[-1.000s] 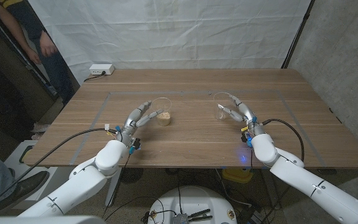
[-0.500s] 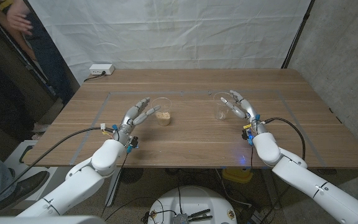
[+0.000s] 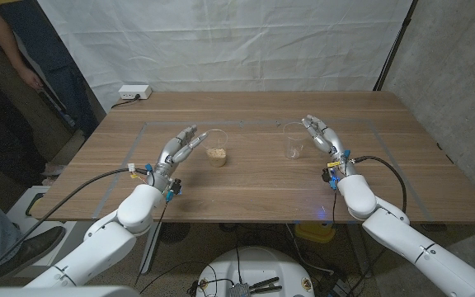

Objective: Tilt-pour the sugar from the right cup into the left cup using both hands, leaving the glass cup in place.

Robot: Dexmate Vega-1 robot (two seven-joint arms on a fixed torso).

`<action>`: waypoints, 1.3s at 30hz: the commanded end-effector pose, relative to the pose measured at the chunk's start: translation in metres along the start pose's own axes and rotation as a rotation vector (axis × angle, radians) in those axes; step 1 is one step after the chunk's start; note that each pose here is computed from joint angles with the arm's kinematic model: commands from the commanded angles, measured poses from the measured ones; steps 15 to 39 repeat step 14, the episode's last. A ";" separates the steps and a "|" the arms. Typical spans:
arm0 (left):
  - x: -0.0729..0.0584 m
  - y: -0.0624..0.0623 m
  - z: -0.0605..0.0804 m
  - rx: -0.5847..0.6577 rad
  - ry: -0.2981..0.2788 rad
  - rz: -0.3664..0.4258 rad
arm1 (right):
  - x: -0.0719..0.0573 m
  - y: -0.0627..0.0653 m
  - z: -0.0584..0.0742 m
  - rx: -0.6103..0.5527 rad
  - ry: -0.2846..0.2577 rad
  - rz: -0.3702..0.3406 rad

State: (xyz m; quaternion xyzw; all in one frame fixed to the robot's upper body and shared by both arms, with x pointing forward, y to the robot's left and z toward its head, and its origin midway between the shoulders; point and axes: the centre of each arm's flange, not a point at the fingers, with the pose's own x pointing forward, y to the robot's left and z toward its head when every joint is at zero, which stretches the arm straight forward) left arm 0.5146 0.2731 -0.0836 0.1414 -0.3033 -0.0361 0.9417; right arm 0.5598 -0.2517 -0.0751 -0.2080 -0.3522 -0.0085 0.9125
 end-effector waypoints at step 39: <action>0.004 0.008 0.008 -0.019 -0.032 -0.007 | 0.005 0.001 0.009 0.097 -0.023 -0.046</action>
